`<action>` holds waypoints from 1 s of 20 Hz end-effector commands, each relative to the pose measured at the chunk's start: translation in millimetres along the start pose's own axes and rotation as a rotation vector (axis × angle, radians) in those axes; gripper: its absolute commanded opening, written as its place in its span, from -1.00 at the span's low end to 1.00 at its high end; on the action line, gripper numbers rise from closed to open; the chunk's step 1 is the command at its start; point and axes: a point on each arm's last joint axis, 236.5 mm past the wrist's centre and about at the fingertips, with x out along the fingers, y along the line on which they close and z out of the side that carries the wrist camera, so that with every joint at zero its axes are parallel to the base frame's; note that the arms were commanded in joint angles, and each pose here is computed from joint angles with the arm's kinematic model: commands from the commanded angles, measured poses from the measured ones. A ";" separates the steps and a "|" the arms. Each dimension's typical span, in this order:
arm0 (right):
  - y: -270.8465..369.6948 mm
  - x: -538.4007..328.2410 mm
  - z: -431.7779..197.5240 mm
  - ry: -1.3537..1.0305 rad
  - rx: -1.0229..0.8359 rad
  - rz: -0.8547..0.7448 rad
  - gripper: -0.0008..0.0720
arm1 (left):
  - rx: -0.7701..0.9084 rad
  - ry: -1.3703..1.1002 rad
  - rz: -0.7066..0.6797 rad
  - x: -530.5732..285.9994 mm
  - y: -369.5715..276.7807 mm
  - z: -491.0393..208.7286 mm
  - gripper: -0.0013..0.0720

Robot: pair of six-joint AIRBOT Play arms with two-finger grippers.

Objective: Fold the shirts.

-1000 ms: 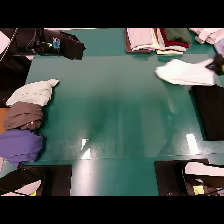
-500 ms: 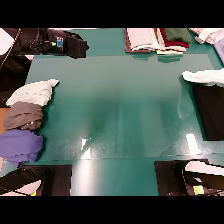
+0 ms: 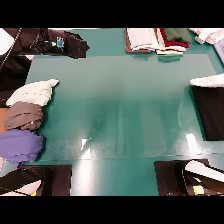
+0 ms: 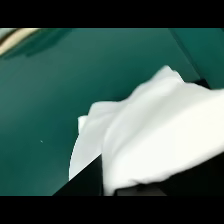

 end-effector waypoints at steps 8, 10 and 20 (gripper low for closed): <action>-111.6 -16.6 -167.9 0.272 0.196 -0.289 -0.53 | 0.052 0.043 -0.002 0.0 -0.1 -10.2 -0.90; -122.2 -19.0 -193.1 0.324 0.213 -0.326 0.65 | 0.052 0.045 -0.002 0.0 -0.1 -10.6 -0.90; 98.1 -21.1 -107.4 0.121 -0.082 0.206 0.74 | 0.051 0.046 -0.002 0.0 -0.1 -10.8 -0.90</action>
